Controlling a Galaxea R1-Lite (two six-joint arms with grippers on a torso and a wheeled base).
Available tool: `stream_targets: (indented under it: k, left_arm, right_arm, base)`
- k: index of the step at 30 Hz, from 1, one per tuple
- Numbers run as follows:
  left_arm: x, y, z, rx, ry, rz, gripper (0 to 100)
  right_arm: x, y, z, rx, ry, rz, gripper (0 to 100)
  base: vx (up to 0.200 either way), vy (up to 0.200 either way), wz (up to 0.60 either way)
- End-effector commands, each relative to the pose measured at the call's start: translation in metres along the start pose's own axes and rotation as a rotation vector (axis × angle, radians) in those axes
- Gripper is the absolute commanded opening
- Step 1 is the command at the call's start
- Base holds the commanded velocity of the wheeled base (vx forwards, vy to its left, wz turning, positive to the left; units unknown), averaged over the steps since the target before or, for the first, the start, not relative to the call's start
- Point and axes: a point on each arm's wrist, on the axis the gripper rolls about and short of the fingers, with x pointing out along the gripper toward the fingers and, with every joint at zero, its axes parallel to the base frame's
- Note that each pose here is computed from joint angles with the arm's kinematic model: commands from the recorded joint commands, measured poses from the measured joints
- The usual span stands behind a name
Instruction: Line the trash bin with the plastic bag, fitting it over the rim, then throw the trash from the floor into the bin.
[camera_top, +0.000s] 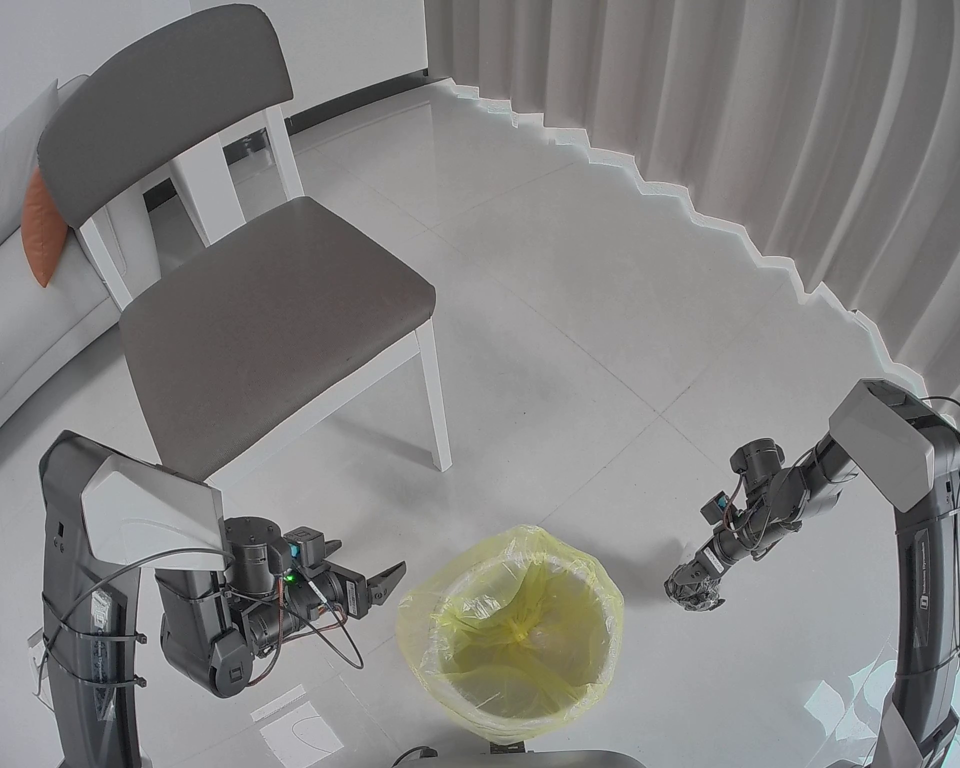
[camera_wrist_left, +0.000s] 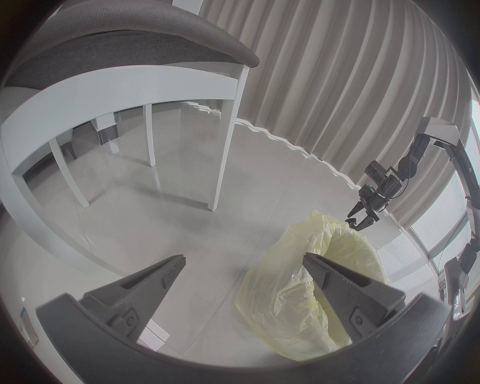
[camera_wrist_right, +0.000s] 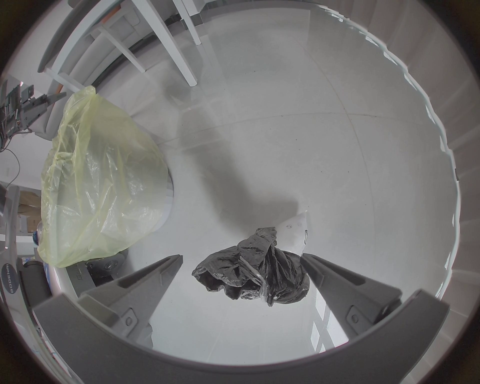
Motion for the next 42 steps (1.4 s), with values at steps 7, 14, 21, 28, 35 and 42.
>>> stream_targets:
  k: [7, 14, 21, 28, 35, 42]
  left_arm:
    - [0.001, -0.002, 0.003, 0.005, -0.024, 0.005, 100]
    - [0.000, -0.004, 0.002, 0.006, -0.017, 0.001, 100]
    - [0.000, -0.005, 0.002, 0.005, -0.017, -0.002, 100]
    - [0.000, -0.002, -0.001, -0.002, -0.006, 0.007, 100]
    - [0.001, -0.001, -0.001, -0.004, -0.007, 0.008, 100]
    - [0.000, -0.001, 0.000, -0.001, -0.012, 0.010, 100]
  right_arm:
    - [0.000, -0.002, 0.000, -0.001, 0.030, -0.022, 0]
    - [-0.001, -0.003, -0.002, -0.002, 0.034, -0.029, 0]
    - [-0.012, -0.007, -0.006, -0.001, 0.033, -0.038, 0]
    - [-0.032, -0.007, -0.009, -0.034, 0.027, -0.049, 0]
    - [-0.062, -0.004, -0.002, -0.061, -0.014, -0.077, 0]
    - [-0.108, 0.007, 0.015, -0.119, -0.102, -0.112, 0]
  base:
    - [0.000, 0.000, 0.00]
    - [0.000, 0.000, 0.00]
    - [0.000, 0.000, 0.00]
    - [0.000, 0.000, 0.00]
    - [0.000, 0.000, 0.00]
    - [0.000, 0.000, 0.00]
